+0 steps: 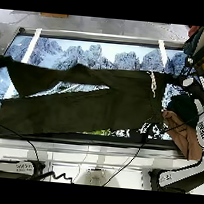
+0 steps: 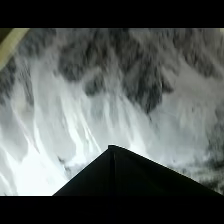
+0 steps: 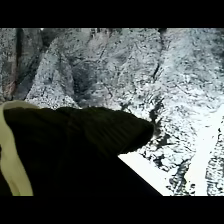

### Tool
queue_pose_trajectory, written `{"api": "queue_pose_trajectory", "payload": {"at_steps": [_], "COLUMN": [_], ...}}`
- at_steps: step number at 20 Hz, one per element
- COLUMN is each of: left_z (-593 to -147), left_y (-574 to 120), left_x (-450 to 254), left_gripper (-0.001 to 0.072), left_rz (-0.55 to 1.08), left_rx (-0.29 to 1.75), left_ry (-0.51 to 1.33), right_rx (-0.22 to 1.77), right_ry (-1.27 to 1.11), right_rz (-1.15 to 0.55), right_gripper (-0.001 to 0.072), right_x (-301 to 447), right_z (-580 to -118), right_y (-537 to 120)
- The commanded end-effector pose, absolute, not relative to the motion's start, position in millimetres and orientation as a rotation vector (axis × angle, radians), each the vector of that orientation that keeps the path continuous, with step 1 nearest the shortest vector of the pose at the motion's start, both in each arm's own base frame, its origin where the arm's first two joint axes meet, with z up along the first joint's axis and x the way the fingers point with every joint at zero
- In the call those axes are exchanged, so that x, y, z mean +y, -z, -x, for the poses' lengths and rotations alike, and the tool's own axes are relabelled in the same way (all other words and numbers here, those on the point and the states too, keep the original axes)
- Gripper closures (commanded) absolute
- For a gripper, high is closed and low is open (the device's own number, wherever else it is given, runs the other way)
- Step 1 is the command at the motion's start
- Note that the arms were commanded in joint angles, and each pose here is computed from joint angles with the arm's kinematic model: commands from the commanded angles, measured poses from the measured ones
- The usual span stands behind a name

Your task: Fold the clothes and pants, and hang the long-sleeved shirts on hangers.

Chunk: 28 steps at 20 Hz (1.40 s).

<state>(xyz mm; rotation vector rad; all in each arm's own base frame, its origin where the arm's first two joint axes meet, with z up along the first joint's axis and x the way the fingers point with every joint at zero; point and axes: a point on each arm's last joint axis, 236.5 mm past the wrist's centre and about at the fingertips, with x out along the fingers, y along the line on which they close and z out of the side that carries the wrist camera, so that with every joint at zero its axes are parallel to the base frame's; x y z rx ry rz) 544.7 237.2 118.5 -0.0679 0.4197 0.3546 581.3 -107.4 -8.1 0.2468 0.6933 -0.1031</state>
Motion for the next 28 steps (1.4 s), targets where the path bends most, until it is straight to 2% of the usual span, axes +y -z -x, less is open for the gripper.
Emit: {"api": "queue_pose_trajectory", "payload": {"at_steps": [1,12,15,17,19,23,28], "left_z": [-562.6,-554.8,-539.6,-519.4,-498.5,-479.0,-486.5], "left_y": [-181.6,-203.9,-227.0,-235.5,-217.7,-160.2,-131.3], "left_x": [246.6,247.6,237.2,235.4,239.9,235.6,230.8], "left_gripper": [0.0691,0.0690,0.0691,0.0691,0.0691,0.0691,0.0691], "left_rz": [-0.021,-0.031,-0.127,-0.123,-0.091,-0.039,0.015], "left_rx": [0.183,0.146,0.177,0.232,0.353,0.583,0.634], "left_ry": [-0.398,-0.407,-0.382,-0.373,-0.364,-0.311,-0.282], "right_rx": [0.665,0.640,0.654,0.653,0.640,0.717,0.643], "right_ry": [0.115,0.126,0.117,0.104,0.102,0.130,0.193], "right_rz": [-0.245,-0.240,-0.240,-0.216,-0.194,-0.276,-0.248], "right_gripper": [0.0680,0.0680,0.0680,0.0680,0.0681,0.0680,0.0681], "right_x": [-111.0,-114.2,-111.9,-109.7,-111.9,-127.4,-141.2], "right_z": [-585.2,-588.6,-585.5,-580.8,-574.4,-538.2,-502.3], "right_y": [3.1,-1.4,-2.7,-17.3,-38.0,-42.6,-66.3]}}
